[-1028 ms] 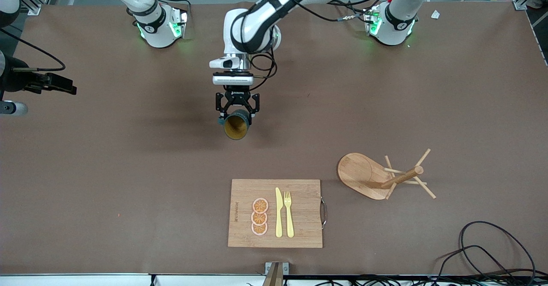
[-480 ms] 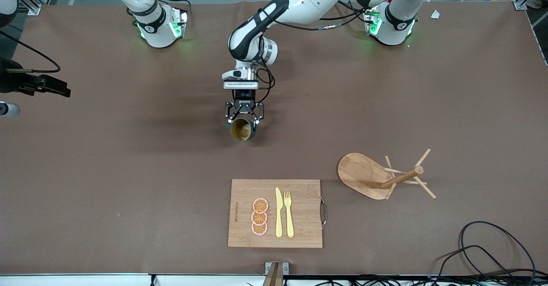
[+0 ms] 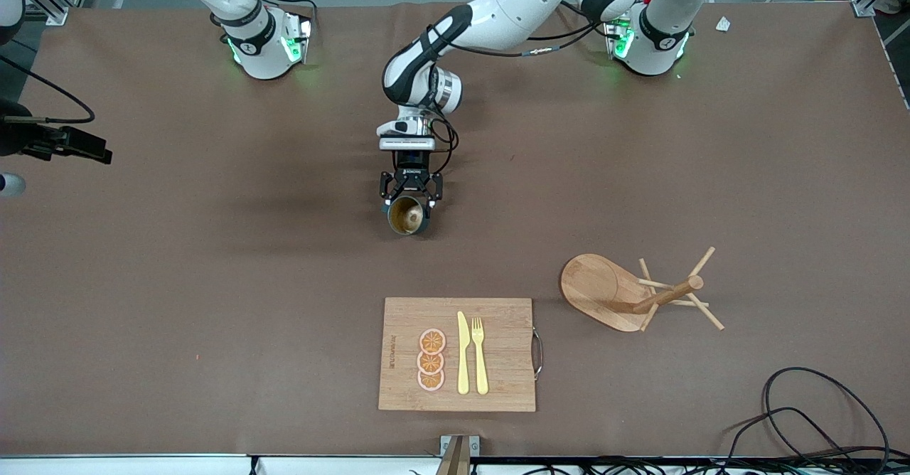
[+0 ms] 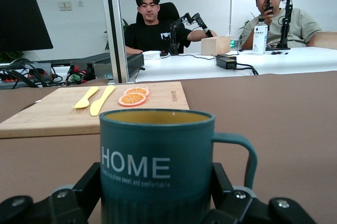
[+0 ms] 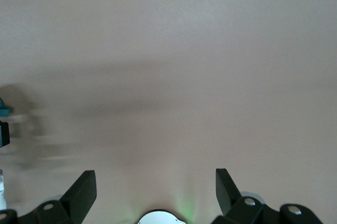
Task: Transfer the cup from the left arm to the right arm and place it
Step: 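Lower the mug onto the table and open the left gripper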
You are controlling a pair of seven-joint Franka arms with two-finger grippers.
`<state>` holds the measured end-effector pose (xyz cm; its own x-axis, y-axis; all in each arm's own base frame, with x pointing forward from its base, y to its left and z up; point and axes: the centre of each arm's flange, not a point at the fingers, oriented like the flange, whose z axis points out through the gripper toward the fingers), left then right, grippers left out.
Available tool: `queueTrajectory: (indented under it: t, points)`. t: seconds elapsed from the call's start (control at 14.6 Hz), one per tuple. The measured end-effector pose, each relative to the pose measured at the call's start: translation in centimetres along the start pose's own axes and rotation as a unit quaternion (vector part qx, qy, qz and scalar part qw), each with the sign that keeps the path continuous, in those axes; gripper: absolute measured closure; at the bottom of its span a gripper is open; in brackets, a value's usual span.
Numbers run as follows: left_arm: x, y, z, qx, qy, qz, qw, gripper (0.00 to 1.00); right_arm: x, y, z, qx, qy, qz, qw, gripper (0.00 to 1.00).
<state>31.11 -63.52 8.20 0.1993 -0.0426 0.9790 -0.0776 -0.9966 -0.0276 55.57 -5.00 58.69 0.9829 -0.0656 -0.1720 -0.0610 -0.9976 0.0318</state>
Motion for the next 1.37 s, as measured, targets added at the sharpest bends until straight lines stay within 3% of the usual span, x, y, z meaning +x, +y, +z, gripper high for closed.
queueTrajectory:
  t: [0.21,0.34,0.62,0.82,1.1,1.37]
  points:
    - [-0.1,0.2,-0.4,-0.002,0.0,-0.005,1.0,0.14,0.0,0.0,0.0,0.0,0.0,0.005,1.0,0.0]
    - [-0.1,0.2,-0.5,0.002,-0.004,-0.007,1.0,0.0,0.0,0.0,0.0,0.0,0.0,0.018,1.0,0.0]
    - [-0.4,0.6,-1.5,0.024,-0.03,-0.023,0.999,0.0,0.0,-0.2,0.0,-0.001,-0.001,0.061,0.998,0.0]
    - [-0.7,1.1,-2.8,0.041,-0.057,-0.033,0.997,0.0,0.0,-2.4,0.3,-0.005,-0.006,0.15,0.989,0.0]
    - [-0.1,1.7,-4.1,0.08,-0.109,-0.046,0.99,0.0,0.8,-6.7,1.9,-0.007,-0.005,0.216,0.976,0.0]
    - [3.2,2.4,-5.1,0.126,-0.173,-0.054,0.975,0.0,1.4,-11.2,4.3,0.001,-0.003,0.3,0.954,0.0]
